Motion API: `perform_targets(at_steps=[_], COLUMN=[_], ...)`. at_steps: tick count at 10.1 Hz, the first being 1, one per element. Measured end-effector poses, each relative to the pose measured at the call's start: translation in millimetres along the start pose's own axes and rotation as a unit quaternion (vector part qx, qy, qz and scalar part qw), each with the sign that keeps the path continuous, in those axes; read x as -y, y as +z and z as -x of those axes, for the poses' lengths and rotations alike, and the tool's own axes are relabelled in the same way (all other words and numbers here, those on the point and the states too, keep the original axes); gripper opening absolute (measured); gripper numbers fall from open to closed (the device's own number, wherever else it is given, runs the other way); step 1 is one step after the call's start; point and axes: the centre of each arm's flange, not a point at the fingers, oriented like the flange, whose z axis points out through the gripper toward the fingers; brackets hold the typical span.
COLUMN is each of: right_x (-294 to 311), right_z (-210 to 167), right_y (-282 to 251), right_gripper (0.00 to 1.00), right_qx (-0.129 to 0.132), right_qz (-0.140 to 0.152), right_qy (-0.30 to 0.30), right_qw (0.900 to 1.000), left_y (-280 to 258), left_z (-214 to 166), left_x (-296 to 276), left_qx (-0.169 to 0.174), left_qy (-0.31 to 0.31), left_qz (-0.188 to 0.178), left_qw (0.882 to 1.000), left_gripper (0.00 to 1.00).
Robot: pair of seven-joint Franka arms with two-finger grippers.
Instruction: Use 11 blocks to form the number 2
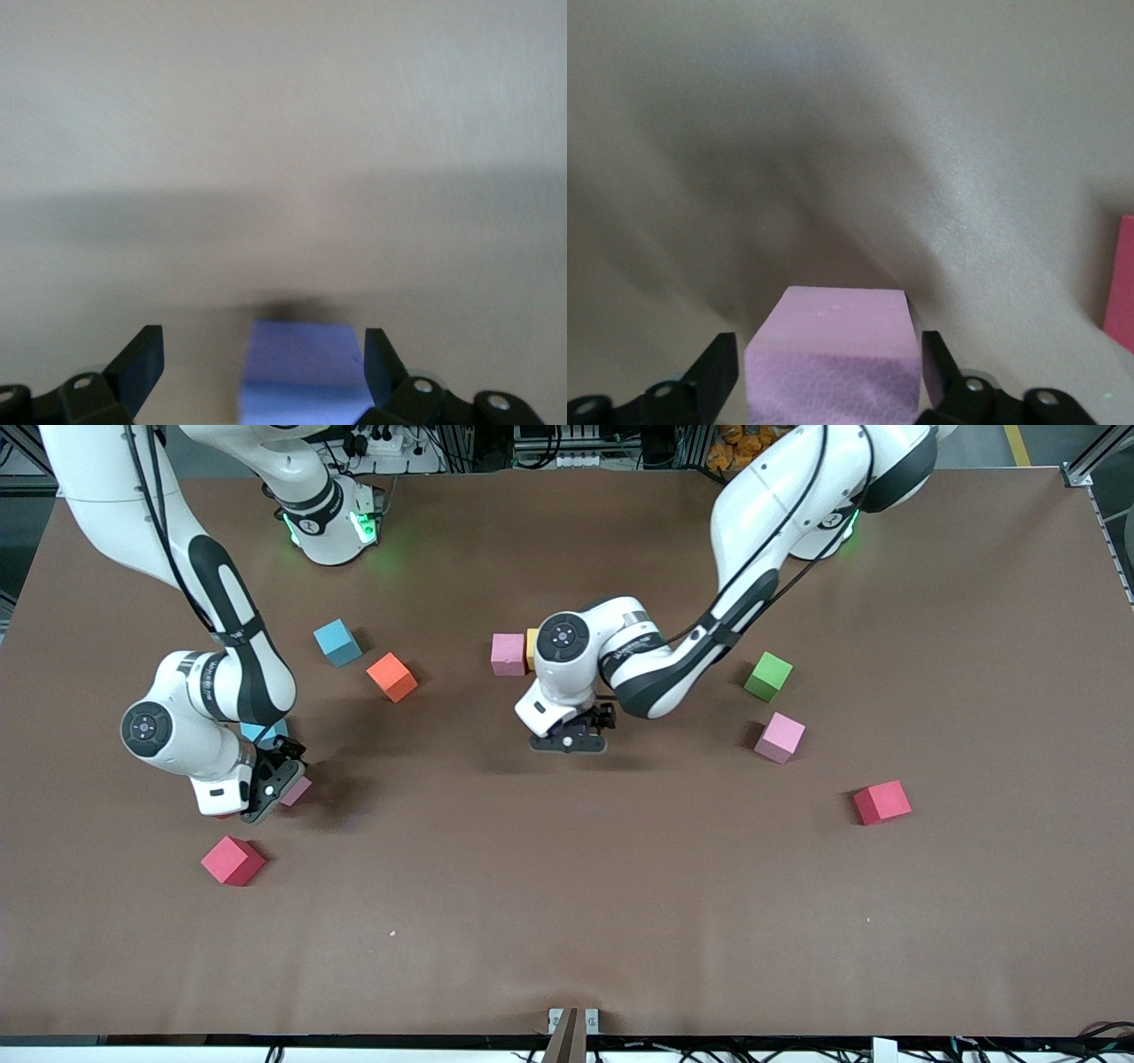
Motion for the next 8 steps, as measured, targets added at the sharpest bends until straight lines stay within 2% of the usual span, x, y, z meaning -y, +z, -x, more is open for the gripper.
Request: perform_targets(at_steps=[1, 3, 5, 8], right_x=[0, 9, 36, 78], right_z=[-1, -21, -64, -109], right_y=[1, -6, -27, -63], right_gripper=[0.88, 0.59, 0.56, 0.54], right_qx=[0.000, -0.004, -0.014, -0.033], right_qz=[0.000, 0.008, 0.020, 0.031], right_qy=[-0.011, -0.045, -0.086, -0.136], right_qw=[1.000, 0.999, 0.996, 0.990], left_y=[-20, -48, -46, -25], left_z=[-23, -83, -132, -156], left_x=[25, 109, 221, 369], left_qx=[-0.008, -0.016, -0.005, 0.036], left_qy=[-0.023, -0.080, -0.097, -0.071], left_qz=[-0.008, -0.026, -0.041, -0.043], left_qw=[1.000, 0.996, 0.994, 0.996], left_gripper=[1.00, 1.00, 1.00, 1.00])
